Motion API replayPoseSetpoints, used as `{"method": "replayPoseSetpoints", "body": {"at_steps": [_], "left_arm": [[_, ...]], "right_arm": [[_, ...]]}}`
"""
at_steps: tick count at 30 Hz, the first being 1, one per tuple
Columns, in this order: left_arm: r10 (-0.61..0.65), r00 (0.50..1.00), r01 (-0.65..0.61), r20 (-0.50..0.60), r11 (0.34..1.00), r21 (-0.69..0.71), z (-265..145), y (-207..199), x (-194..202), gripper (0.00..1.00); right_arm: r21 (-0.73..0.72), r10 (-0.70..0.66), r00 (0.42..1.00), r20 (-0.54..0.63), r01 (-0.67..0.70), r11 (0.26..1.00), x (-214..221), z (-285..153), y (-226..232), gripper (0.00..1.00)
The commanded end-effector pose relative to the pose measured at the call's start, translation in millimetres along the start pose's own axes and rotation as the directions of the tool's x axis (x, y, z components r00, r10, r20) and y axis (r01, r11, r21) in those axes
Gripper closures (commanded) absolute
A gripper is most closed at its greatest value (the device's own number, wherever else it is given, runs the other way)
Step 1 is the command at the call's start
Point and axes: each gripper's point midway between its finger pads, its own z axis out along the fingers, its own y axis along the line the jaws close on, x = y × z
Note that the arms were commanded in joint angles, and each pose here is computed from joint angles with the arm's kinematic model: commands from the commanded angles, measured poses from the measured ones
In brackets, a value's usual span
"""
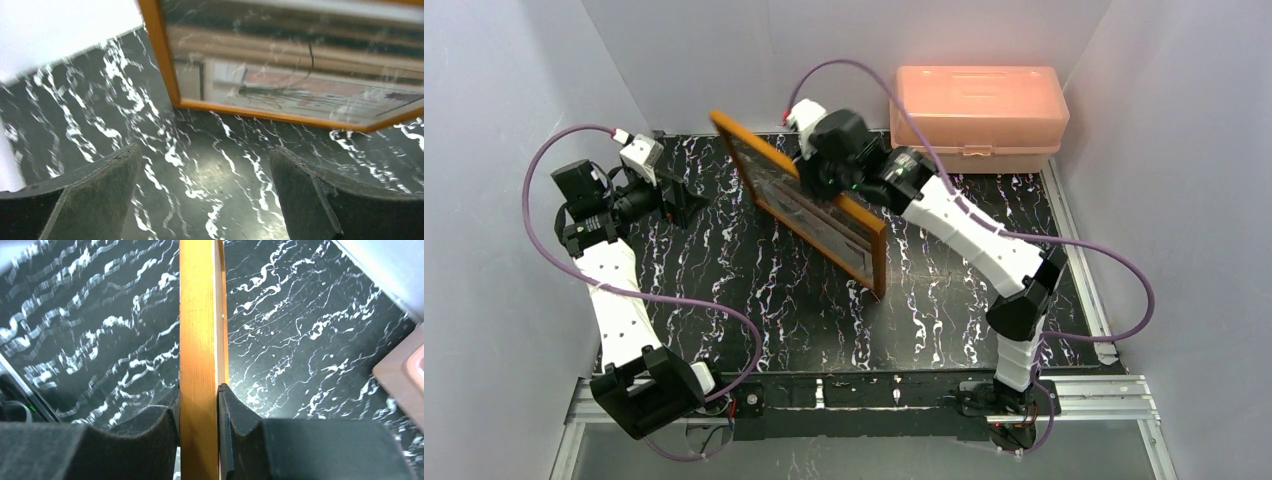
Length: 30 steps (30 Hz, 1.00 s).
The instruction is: Put the photo into the frame
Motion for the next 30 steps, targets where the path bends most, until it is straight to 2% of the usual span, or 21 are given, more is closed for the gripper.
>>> {"method": "replayPoseSetpoints", "body": {"at_steps": [1,5,11,14,18,20,24,30], "left_arm": [[-0.267,0.958,0.258,-0.105,0.962,-0.090,-5,-4,34,0.02],[-0.332,0.926,0.304,-0.177,0.938,-0.167,-8,1,60,0.02],[-0.303,0.933,0.277,-0.193,0.949,-0.150,-9,-9,77,0.02],[-0.353,0.905,0.327,-0.239,0.934,-0.144,-8,-12,91,0.02],[-0.446,0.838,0.413,-0.315,0.895,-0.169,-7,-10,109,0.01],[-0.465,0.823,0.429,-0.325,0.885,-0.179,-7,-10,114,0.02],[-0.466,0.830,0.429,-0.306,0.885,-0.184,-5,-11,118,0.02],[-0.464,0.825,0.426,-0.322,0.886,-0.183,-5,-18,132,0.02]], "right_arm": [[-0.146,0.366,0.925,0.101,-0.350,0.925,-34,4,-18,0.82],[-0.095,0.460,0.883,0.098,-0.452,0.887,-16,12,-53,0.82],[-0.072,0.564,0.823,0.072,-0.559,0.826,27,13,-87,0.82],[-0.058,0.604,0.795,0.061,-0.601,0.797,57,11,-94,0.81],[-0.096,0.660,0.738,0.140,-0.654,0.751,83,4,-102,0.80],[-0.101,0.678,0.719,0.156,-0.671,0.734,101,1,-103,0.80],[-0.073,0.710,0.669,0.221,-0.715,0.696,137,-5,-109,0.81],[0.044,0.775,0.555,0.302,-0.821,0.570,212,1,-123,0.81]]}}
